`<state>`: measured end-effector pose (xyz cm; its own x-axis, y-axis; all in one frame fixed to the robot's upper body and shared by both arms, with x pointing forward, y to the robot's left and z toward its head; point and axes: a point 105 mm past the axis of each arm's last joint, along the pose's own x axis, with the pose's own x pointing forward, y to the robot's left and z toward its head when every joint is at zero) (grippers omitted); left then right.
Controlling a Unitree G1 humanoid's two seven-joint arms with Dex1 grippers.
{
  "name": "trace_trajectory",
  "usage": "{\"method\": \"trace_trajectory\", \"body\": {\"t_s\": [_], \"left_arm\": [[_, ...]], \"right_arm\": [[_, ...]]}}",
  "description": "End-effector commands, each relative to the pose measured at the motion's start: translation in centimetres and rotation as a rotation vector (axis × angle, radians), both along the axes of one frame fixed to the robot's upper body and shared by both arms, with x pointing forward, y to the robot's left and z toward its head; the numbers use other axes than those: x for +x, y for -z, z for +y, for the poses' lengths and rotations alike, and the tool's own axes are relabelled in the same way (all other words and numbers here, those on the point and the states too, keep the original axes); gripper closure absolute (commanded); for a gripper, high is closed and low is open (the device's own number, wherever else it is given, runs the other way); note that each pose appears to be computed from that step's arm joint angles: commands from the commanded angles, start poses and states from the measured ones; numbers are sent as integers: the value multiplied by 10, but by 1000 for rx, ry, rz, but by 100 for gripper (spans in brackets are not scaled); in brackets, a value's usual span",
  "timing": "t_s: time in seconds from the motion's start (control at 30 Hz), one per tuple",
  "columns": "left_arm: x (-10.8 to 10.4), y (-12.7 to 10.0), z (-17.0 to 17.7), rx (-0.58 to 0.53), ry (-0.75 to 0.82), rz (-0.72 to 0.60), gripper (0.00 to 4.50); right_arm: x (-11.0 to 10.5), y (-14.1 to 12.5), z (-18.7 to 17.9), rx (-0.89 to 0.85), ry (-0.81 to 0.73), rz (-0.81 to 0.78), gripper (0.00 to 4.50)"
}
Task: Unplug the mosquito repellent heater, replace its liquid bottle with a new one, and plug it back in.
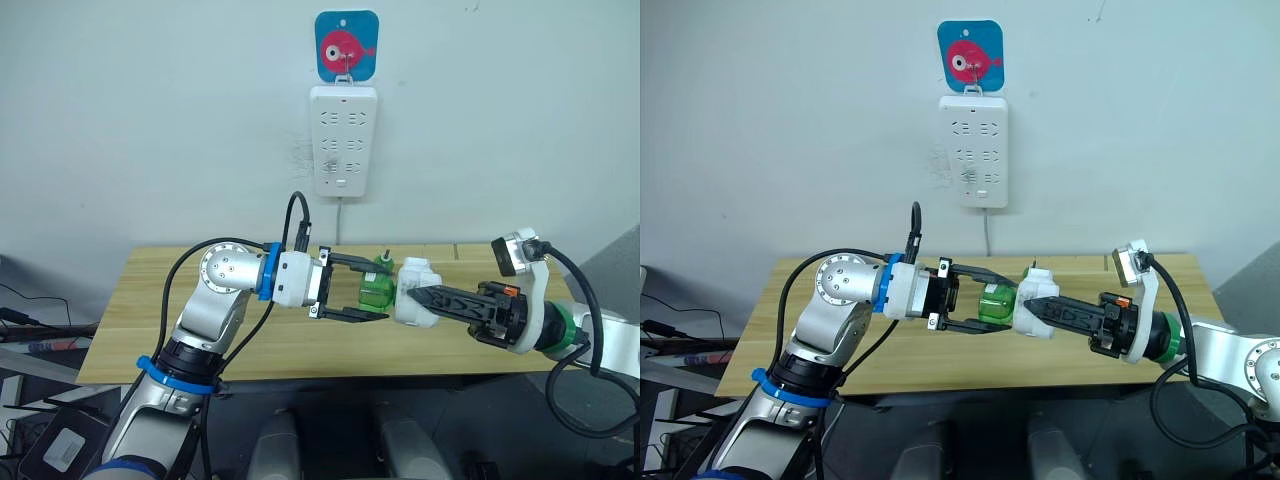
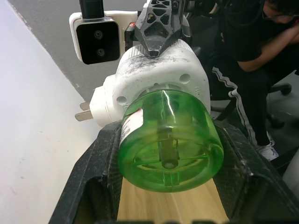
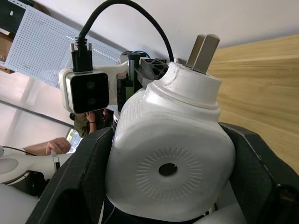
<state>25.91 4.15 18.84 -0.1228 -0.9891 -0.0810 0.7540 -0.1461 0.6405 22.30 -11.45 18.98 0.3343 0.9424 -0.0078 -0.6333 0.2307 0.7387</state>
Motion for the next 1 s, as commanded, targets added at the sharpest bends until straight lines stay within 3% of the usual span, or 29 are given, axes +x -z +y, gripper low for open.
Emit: {"method": "trace_trajectory", "body": {"t_s": [0.03, 0.1, 0.23, 0.3, 0.37, 0.5, 0.67, 1.0], "left_arm": [[2, -5, 1, -59, -25, -67, 226], [2, -5, 3, -93, -36, -85, 226], [2, 0, 8, -124, -61, -96, 226], [1, 6, 9, -117, -61, -97, 226], [0, 10, 10, -112, -56, -98, 226], [-2, 13, 8, -112, -34, -104, 226], [-3, 10, 3, -125, -5, -133, 226], [-8, 10, -1, -144, 20, -195, 226]], "right_arm": [[-7, -6, 1, -62, -19, -39, 40], [-3, 1, -8, -147, 19, -41, 0], [4, 4, -37, -287, 77, -97, 0], [12, -15, -50, -282, 137, -167, 39], [11, -33, -52, -272, 119, -225, 92], [7, -56, -36, -247, 47, -300, 250], [23, -54, -12, -223, 11, -292, 448], [37, -40, 3, -245, -68, -205, 450]]}}
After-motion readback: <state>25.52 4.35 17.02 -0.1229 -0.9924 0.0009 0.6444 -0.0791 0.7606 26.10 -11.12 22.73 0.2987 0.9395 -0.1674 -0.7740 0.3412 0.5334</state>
